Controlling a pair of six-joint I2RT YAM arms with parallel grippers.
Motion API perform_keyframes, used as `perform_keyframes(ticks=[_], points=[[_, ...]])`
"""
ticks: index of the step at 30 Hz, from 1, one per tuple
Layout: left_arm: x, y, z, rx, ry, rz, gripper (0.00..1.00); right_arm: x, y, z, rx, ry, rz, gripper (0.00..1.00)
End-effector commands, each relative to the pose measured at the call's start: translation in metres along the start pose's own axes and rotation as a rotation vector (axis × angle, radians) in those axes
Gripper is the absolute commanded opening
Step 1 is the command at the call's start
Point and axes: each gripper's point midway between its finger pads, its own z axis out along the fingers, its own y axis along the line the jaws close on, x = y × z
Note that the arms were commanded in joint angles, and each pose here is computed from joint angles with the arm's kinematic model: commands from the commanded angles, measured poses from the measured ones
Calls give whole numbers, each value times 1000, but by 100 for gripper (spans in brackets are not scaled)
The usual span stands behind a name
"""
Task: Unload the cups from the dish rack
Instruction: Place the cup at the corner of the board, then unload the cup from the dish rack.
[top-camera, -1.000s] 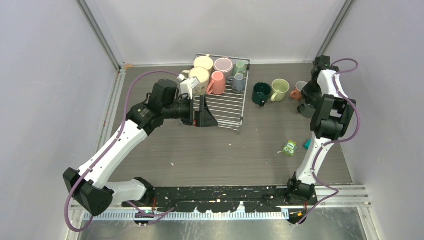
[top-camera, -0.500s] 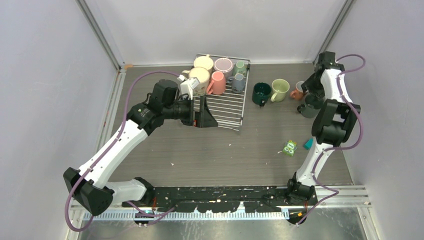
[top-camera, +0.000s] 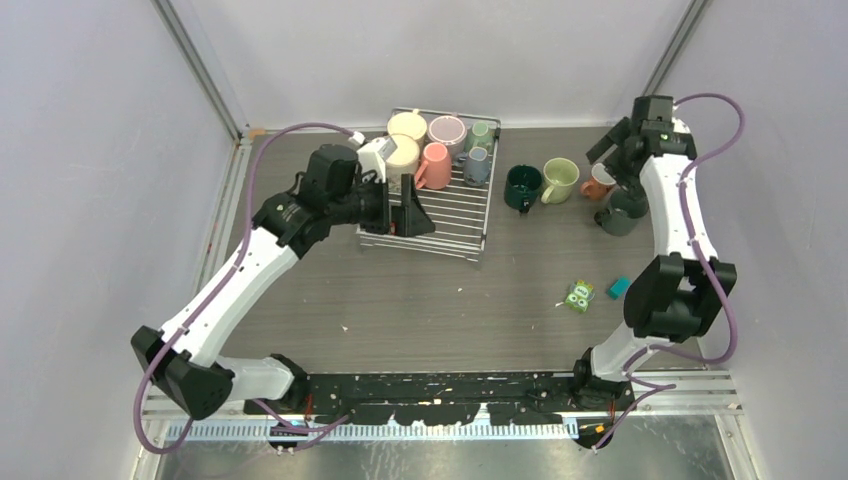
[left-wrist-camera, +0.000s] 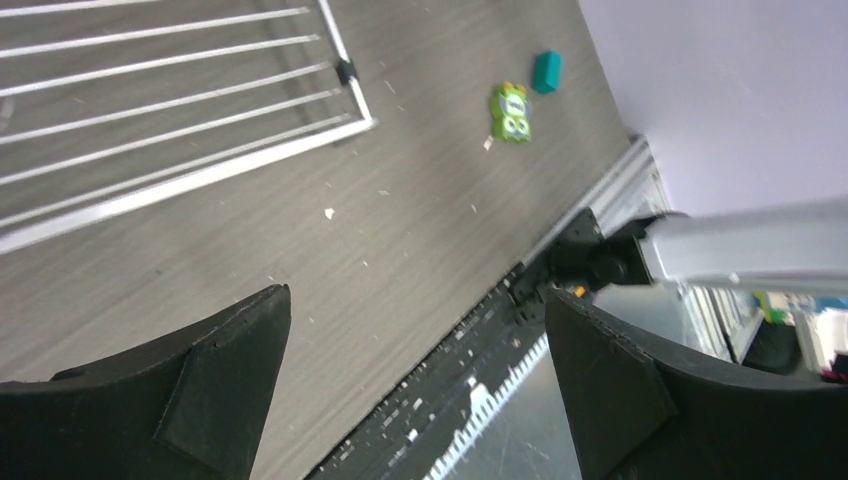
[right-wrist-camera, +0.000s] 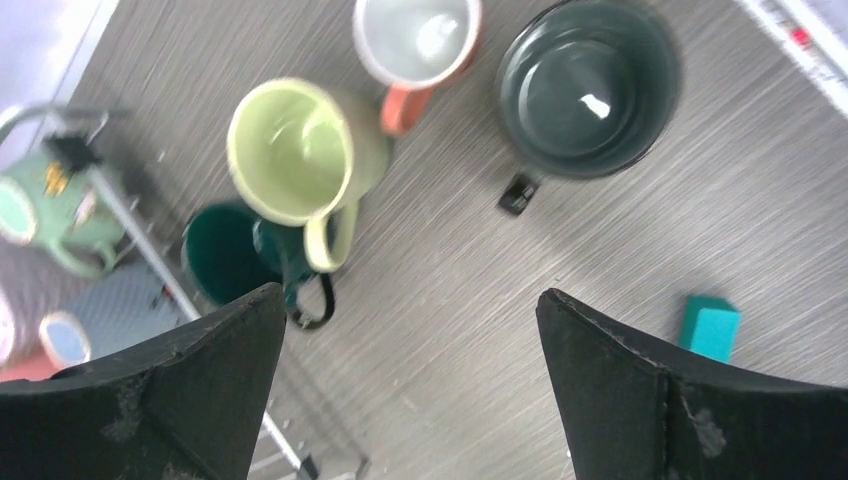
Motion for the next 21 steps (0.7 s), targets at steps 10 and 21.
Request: perform_keyframes(ticks=[10,21], points=[[-70,70,76,-298,-60,208,100,56,54,-78,-294,-24,-96,100],[-109,103,141,-362,-39,396,100,75,60,-108,-385,-11,-125,100]])
